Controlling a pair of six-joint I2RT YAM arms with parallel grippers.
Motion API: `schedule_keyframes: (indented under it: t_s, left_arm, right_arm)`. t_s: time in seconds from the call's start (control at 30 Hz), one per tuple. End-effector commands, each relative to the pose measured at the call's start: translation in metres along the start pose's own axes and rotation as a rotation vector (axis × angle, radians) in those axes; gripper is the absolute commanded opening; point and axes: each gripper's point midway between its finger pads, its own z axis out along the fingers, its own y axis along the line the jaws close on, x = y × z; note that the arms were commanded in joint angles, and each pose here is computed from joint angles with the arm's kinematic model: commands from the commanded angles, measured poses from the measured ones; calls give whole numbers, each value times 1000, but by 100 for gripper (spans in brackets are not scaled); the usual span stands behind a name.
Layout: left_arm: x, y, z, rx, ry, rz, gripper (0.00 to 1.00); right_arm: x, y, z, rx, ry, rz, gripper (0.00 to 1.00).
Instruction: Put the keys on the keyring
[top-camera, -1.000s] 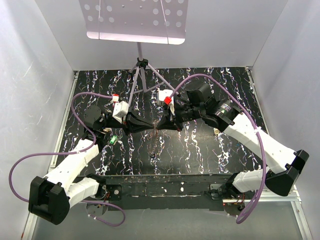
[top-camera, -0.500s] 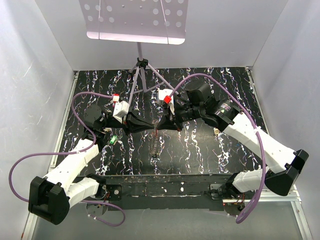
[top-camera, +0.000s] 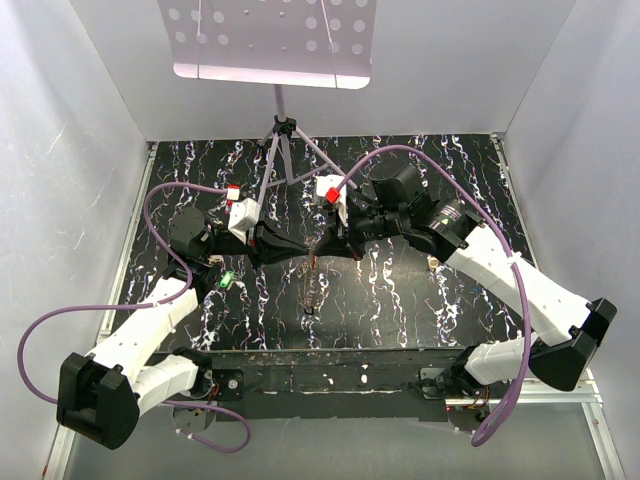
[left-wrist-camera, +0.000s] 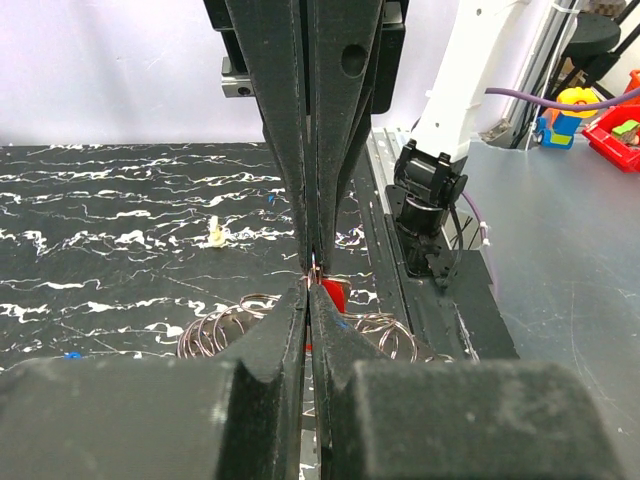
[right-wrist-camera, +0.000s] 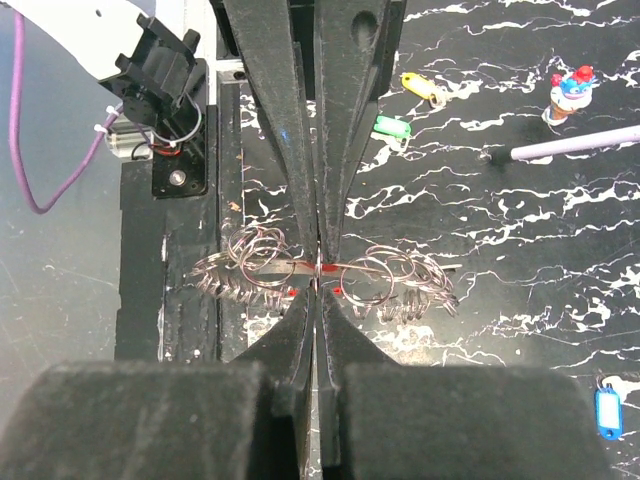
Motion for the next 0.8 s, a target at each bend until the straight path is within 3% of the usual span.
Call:
schedule_keyframes:
  t_s: [0.0,0.37,0.77]
  left_arm:
    - [-25,0,3,-22,-31,73,0]
    - [-24,-3,4,-2,-26,72,0]
    - [-25,1,4,-26,-30,63,0]
  right_arm:
    - [-32,-8,-4,44,-85,-27,1]
    - [-34,12,-4,-71,-118,-129,1]
    - [-25,0,-3,-6,-72,-122,1]
